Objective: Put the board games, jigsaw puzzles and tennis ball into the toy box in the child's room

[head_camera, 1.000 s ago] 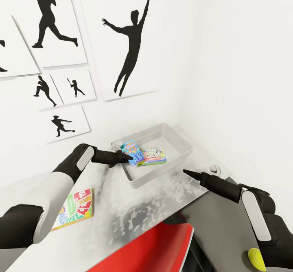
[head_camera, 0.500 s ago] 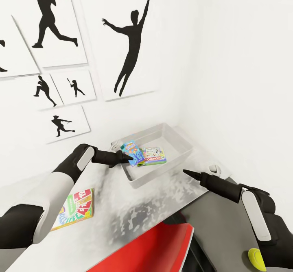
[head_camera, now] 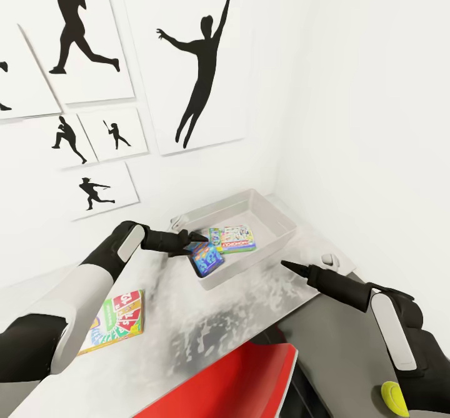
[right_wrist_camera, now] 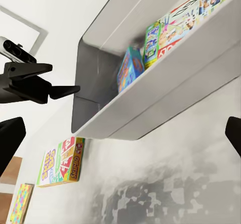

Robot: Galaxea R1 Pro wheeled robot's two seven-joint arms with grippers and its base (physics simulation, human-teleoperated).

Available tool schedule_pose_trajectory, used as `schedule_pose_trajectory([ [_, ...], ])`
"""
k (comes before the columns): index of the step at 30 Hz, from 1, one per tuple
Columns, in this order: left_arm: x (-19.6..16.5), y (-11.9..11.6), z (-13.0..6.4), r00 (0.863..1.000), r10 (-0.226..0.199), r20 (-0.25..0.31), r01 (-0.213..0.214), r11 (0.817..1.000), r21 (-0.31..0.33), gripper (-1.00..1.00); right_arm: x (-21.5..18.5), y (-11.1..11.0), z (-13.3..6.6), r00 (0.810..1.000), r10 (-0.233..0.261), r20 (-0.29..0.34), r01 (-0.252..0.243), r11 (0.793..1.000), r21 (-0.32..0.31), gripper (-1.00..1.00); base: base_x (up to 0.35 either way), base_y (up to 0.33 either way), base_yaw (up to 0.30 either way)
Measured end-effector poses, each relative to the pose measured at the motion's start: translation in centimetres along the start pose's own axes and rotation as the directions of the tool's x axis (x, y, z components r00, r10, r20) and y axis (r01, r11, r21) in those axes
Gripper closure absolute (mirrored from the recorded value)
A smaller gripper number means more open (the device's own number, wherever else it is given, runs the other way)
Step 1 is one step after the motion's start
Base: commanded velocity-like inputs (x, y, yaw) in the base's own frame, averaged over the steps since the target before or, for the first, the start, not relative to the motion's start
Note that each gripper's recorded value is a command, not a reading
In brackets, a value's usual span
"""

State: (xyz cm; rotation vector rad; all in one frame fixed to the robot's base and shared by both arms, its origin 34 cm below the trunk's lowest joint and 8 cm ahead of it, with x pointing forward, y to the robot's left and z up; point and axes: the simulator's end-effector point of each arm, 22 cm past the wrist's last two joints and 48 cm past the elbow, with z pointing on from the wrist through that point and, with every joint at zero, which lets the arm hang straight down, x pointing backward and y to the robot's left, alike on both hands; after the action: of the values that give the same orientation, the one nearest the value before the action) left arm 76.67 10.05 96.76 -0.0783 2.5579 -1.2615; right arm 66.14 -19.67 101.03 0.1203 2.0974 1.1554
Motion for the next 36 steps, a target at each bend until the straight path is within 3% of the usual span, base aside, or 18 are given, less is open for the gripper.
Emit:
schedule_pose_trajectory([
  [12, -0.6, 0.5, -1.0, 1.0, 0.011, 0.012, -0.011, 1.0, -0.003, -1.0, -0.4, 0.0, 0.0, 1.0, -0.012, 0.017, 0.012, 1.0, -0.001, -1.0, 0.0, 0.0, 0.0],
  [14, -0.9, 0.0, -1.5, 1.0, 0.01, 0.022, -0.011, 1.0, 0.028, -1.0, -0.4, 0.0, 0.0, 1.0, -0.013, 0.018, 0.013, 1.0, -0.001, -1.0, 0.0, 0.0, 0.0],
  [18, -2.3, -2.0, -3.7, 0.998, 0.037, 0.059, -0.045, 0.99, 0.13, -1.0, -0.5, 0.0, 0.0, 1.0, -0.013, 0.019, 0.013, 1.0, -0.002, -1.0, 0.0, 0.0, 0.0],
  [23, -3.6, -4.3, -6.9, 0.992, 0.074, 0.103, -0.097, 0.966, 0.242, -1.0, -0.4, 0.0, 0.0, 1.0, -0.013, 0.019, 0.013, 1.0, -0.001, -1.0, 0.0, 0.0, 0.0],
  [36, -5.1, -4.2, -13.6, 0.983, 0.082, 0.163, -0.135, 0.928, 0.348, -1.0, -0.4, 0.0, 0.0, 1.0, -0.013, 0.019, 0.013, 1.0, -0.001, -1.0, 0.0, 0.0, 0.0],
])
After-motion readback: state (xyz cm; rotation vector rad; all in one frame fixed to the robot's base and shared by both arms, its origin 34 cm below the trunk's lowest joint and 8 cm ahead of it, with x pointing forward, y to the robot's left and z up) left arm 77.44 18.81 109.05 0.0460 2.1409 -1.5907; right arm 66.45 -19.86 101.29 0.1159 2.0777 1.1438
